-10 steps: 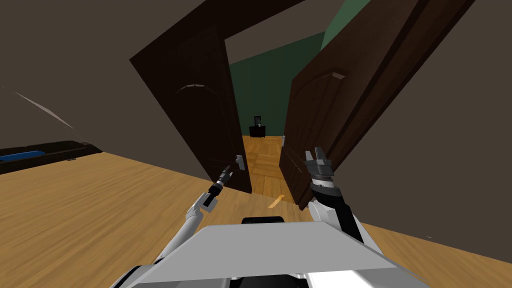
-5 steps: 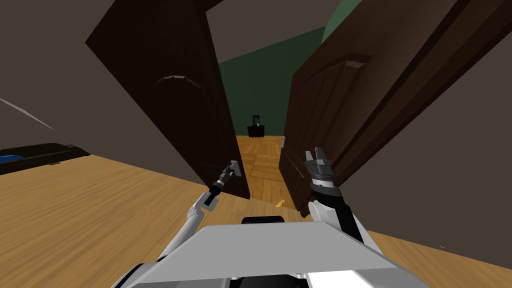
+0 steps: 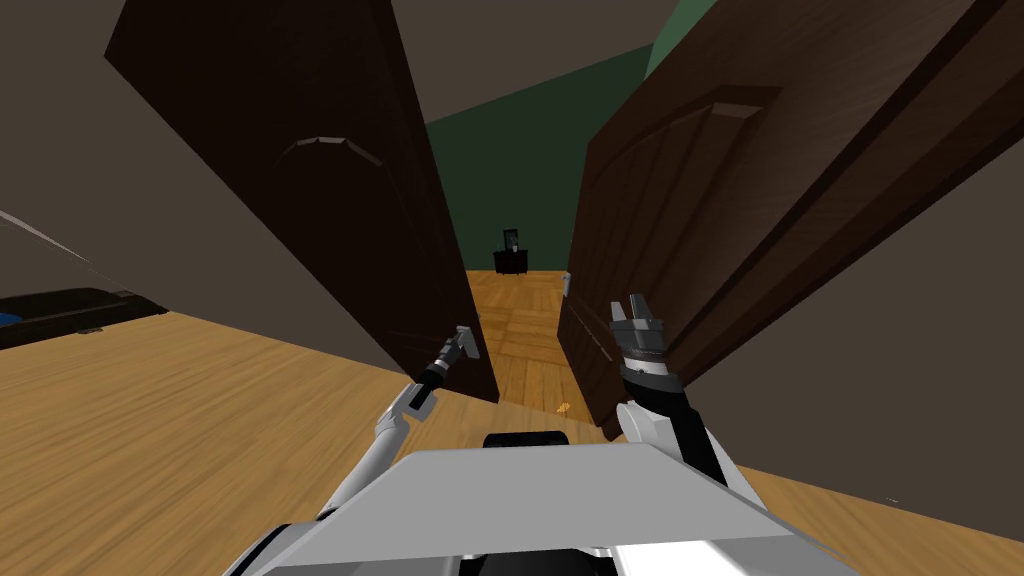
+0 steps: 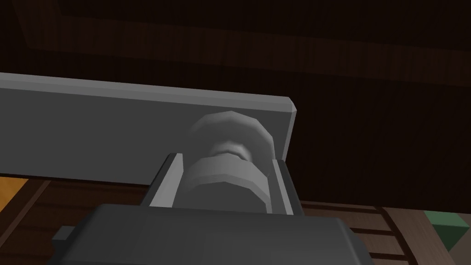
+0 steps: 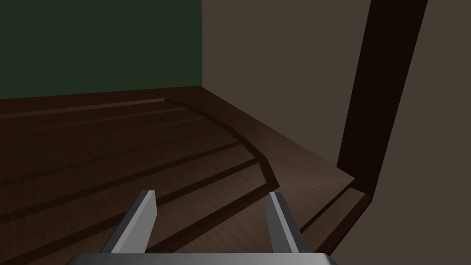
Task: Push the door open
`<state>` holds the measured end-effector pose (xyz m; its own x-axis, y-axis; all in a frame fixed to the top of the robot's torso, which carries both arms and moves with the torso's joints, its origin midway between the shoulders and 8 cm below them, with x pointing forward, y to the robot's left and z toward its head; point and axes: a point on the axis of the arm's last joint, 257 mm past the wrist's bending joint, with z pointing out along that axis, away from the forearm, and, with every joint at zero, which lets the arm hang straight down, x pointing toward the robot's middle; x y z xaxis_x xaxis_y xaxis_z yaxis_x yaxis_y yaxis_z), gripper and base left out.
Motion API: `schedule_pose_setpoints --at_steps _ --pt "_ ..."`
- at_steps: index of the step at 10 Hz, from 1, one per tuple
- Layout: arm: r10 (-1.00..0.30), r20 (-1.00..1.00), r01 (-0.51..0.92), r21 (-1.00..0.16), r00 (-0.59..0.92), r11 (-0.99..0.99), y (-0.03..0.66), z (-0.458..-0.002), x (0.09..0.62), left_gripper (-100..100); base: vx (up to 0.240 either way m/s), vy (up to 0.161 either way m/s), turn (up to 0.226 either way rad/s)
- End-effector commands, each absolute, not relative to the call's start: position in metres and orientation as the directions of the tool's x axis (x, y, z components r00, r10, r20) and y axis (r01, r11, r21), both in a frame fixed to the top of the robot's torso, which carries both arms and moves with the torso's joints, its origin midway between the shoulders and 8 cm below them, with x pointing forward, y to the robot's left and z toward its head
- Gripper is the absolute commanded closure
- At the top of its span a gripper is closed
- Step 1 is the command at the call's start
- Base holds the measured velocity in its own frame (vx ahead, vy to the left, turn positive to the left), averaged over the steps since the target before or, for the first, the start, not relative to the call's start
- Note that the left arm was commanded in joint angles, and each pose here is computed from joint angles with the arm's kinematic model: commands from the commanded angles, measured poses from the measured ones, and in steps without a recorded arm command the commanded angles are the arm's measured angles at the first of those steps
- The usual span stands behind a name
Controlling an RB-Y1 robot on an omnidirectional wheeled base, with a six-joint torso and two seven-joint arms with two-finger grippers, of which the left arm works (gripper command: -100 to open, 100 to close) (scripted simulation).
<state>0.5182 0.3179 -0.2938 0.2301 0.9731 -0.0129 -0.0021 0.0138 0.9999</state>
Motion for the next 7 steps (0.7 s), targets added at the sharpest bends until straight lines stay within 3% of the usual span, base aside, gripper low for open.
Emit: schedule_pose_setpoints --at_steps 1,7 --pt "0.973 -0.015 0.002 1.000 0.230 0.014 0.3176 -0.2960 0.5168 100 -0.013 0.006 -0.015" --pt "0.971 -0.101 0.007 0.995 0.216 0.102 0.3194 -0.2913 0.5224 100 0.012 -0.002 0.003"
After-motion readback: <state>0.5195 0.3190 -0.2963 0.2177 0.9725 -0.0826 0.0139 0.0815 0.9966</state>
